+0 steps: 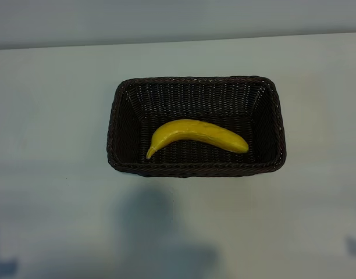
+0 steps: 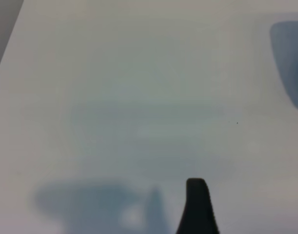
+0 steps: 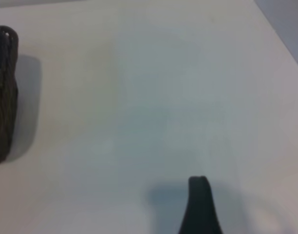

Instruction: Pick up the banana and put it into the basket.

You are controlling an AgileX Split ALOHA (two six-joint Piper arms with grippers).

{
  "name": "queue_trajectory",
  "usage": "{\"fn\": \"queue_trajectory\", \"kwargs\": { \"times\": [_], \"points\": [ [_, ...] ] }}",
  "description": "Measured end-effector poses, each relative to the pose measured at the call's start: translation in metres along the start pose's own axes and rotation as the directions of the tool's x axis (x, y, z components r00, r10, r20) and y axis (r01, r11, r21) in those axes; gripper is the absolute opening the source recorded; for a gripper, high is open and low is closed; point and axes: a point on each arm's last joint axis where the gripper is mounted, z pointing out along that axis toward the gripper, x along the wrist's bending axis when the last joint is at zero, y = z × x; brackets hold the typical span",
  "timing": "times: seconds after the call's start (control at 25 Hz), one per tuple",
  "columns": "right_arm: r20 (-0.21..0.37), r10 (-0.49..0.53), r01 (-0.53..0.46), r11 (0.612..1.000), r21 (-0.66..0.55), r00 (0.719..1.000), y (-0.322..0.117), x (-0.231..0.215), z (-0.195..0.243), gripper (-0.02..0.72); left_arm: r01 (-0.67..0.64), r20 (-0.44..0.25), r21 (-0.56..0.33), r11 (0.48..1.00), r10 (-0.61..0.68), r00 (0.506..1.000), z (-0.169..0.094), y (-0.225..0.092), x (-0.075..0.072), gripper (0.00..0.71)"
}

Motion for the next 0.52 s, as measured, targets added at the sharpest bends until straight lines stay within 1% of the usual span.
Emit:
{"fn": "queue_trajectory", "kwargs": {
  "times": [0.2, 0.52],
  "points": [
    [0.001, 0.000, 0.000, 1.000, 0.024, 1.000, -0.0035, -0.0001, 0.0028, 0.526, 0.001, 0.000, 0.000, 1.000, -0.001, 1.000, 0.0000, 0.0000, 0.0000, 0.558],
    [0.001, -0.001, 0.001, 1.000, 0.029, 1.000, -0.0043, -0.0001, 0.0035, 0.526, 0.001, -0.001, 0.000, 1.000, -0.001, 1.000, 0.0000, 0.0000, 0.0001, 0.558]
  ]
}}
